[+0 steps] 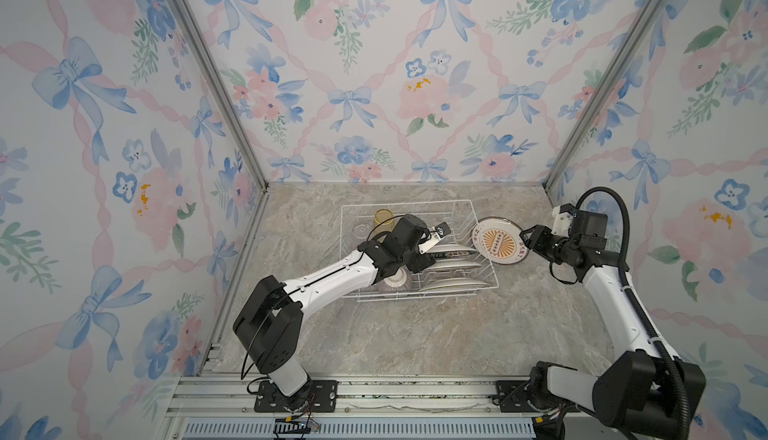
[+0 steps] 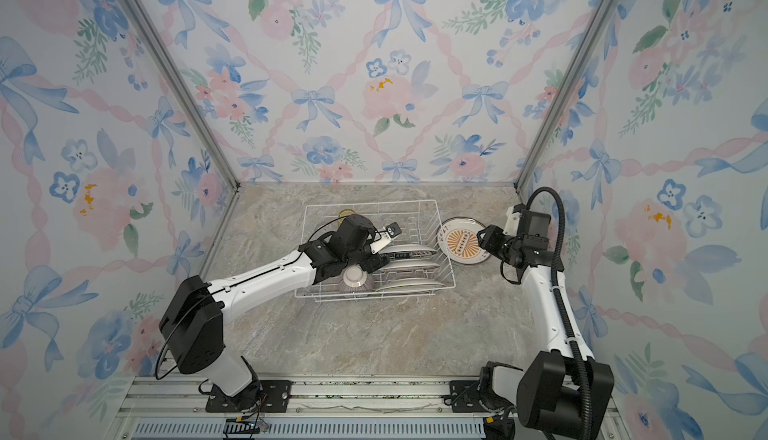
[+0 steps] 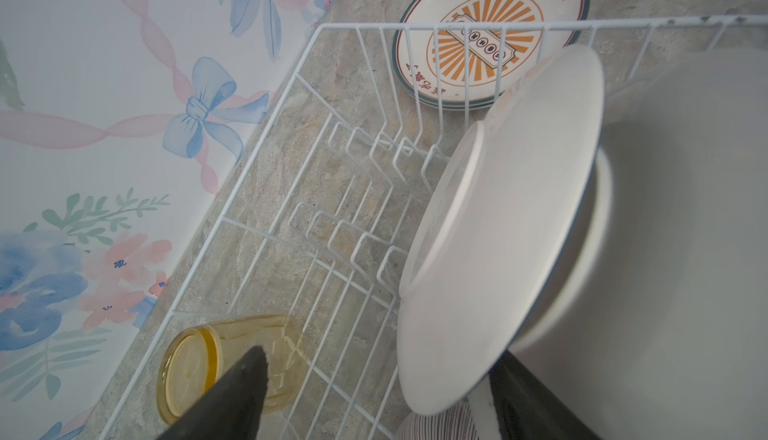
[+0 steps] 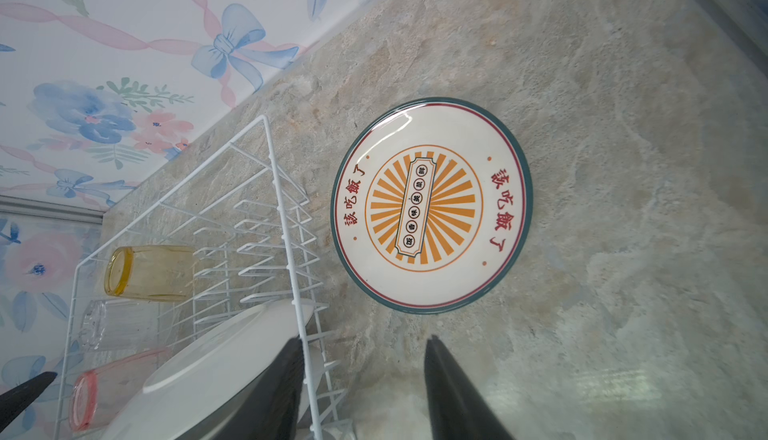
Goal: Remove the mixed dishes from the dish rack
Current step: 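Open and raise the right gripper while the left gripper reaches into the rack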
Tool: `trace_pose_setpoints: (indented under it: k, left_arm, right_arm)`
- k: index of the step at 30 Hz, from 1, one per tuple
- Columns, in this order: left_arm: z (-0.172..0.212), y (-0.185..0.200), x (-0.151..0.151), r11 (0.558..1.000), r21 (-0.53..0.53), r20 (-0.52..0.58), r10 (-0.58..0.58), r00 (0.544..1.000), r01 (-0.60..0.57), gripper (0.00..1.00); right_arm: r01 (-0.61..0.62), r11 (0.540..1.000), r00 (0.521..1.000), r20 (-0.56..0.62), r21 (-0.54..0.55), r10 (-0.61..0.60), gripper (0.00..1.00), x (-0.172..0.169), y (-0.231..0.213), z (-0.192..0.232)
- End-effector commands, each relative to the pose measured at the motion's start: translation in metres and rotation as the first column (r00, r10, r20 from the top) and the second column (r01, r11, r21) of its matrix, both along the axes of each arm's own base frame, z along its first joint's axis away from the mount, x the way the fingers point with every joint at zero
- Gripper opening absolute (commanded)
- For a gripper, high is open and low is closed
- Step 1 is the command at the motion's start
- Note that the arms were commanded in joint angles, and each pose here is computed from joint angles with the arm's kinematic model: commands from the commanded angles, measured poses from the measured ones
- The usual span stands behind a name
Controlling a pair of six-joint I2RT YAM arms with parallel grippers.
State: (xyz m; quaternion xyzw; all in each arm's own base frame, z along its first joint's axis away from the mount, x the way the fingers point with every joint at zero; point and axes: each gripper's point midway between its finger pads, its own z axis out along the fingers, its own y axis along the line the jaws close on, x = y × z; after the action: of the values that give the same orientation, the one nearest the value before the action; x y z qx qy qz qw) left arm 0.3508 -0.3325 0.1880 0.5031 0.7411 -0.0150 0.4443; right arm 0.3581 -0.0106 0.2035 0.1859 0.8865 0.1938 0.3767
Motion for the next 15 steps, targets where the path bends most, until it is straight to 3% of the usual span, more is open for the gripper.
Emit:
trace_pose_setpoints:
  k: [1, 10, 15]
  left_arm:
    - [0.001, -0.010, 0.004, 0.999, 0.006, 0.014, -0.034, 0.999, 0.034, 0.82]
    - [-0.002, -0.014, 0.009, 0.999, 0.025, 0.023, -0.046, 0.999, 0.046, 0.92]
    - [-0.004, -0.020, 0.010, 0.998, 0.020, 0.019, -0.065, 0.998, 0.065, 0.90]
  right_arm:
    - [-0.013, 1.000, 0.999, 0.031, -0.028, 0.014, 0.50, 0.001, 0.000, 0.016]
    - [-0.017, 1.000, 0.999, 0.031, -0.009, 0.017, 0.50, 0.006, 0.002, 0.012]
    - [-0.017, 1.000, 0.999, 0.036, -0.014, 0.018, 0.50, 0.005, 0.002, 0.013]
